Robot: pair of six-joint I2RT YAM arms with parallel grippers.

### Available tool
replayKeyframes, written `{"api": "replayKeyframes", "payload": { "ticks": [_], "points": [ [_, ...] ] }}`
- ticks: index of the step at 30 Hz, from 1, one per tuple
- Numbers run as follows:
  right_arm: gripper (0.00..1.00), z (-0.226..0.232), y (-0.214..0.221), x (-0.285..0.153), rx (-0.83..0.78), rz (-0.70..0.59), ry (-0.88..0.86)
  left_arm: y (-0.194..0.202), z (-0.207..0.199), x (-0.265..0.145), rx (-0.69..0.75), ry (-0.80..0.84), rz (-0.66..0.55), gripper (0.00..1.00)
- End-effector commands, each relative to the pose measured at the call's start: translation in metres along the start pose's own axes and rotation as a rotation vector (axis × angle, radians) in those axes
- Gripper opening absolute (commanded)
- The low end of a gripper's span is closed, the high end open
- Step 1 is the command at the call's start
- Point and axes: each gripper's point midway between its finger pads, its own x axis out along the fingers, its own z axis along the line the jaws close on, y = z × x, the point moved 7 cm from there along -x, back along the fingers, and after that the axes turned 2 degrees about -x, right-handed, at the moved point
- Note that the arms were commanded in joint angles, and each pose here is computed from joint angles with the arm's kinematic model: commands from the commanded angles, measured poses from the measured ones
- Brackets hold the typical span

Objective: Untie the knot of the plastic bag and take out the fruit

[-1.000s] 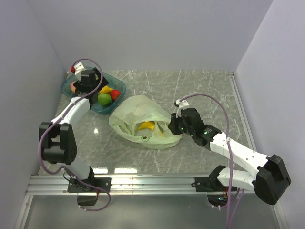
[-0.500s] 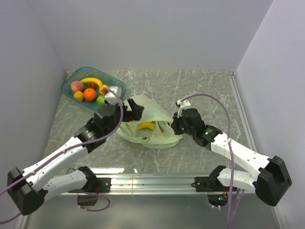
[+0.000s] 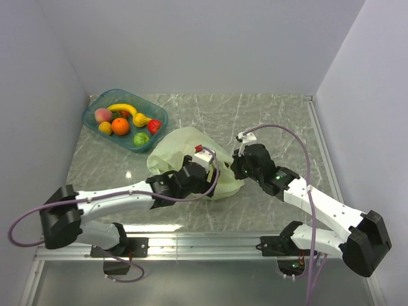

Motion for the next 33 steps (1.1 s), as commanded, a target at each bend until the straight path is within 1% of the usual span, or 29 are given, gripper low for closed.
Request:
{"api": "replayKeyframes", "payload": {
  "ticks": [1,4,6,7,9,10,13,15,18,20,21,22,23,24,25,26,28,30,33],
  "points": [
    [0.0,0.004,-0.019,-0.012,-0.006,-0.066,-0.012,-0.018,0.007,0.012,0.006,-0.13,-0.067,0.85],
    [0.0,0.005,-0.018,-0.015,-0.009,-0.066,-0.028,-0.02,0.021,0.028,-0.029,-0.189,-0.073,0.8],
    [0.0,0.005,-0.017,-0.015,-0.015,-0.063,-0.03,-0.023,0.027,0.036,-0.046,-0.183,-0.073,0.77],
    [0.0,0.004,-0.016,-0.016,-0.015,-0.061,-0.03,-0.023,0.036,0.043,-0.053,-0.205,-0.064,0.75],
    [0.0,0.004,-0.017,-0.016,-0.02,-0.064,-0.029,-0.027,0.041,0.052,-0.053,-0.195,-0.058,0.72],
    [0.0,0.003,-0.015,-0.016,-0.022,-0.061,-0.029,-0.024,0.05,0.06,-0.054,-0.215,-0.037,0.68],
    [0.0,0.004,-0.014,-0.016,-0.025,-0.059,-0.037,-0.024,0.063,0.075,-0.051,-0.233,-0.018,0.62],
    [0.0,0.005,-0.013,-0.015,-0.025,-0.054,-0.043,-0.023,0.07,0.082,-0.048,-0.232,0.006,0.61],
    [0.0,0.006,-0.011,-0.012,-0.024,-0.047,-0.052,-0.021,0.071,0.099,-0.058,-0.228,0.02,0.64],
    [0.0,0.007,-0.011,-0.011,-0.024,-0.043,-0.06,-0.018,0.069,0.108,-0.086,-0.227,0.043,0.7],
    [0.0,0.007,-0.011,-0.01,-0.024,-0.043,-0.06,-0.017,0.068,0.111,-0.107,-0.224,0.047,0.76],
    [0.0,0.007,-0.011,-0.009,-0.023,-0.04,-0.06,-0.015,0.066,0.114,-0.135,-0.228,0.05,0.78],
    [0.0,0.007,-0.012,-0.009,-0.022,-0.044,-0.063,-0.011,0.064,0.114,-0.203,-0.241,0.064,0.8],
    [0.0,0.008,-0.011,-0.008,-0.021,-0.043,-0.067,-0.012,0.063,0.114,-0.241,-0.245,0.06,0.85],
    [0.0,0.009,-0.01,-0.008,-0.018,-0.039,-0.069,-0.013,0.062,0.113,-0.28,-0.254,0.046,0.87],
    [0.0,0.009,-0.011,-0.007,-0.014,-0.044,-0.074,-0.011,0.061,0.112,-0.361,-0.262,0.041,0.89],
    [0.0,0.01,-0.011,-0.006,-0.006,-0.04,-0.077,-0.015,0.058,0.108,-0.427,-0.267,0.014,0.94],
    [0.0,0.013,-0.011,-0.004,-0.005,-0.039,-0.09,-0.014,0.059,0.106,-0.487,-0.308,-0.014,0.95],
    [0.0,0.015,-0.01,-0.002,-0.002,-0.036,-0.101,-0.009,0.059,0.108,-0.544,-0.37,-0.042,0.91]
  ]
}}
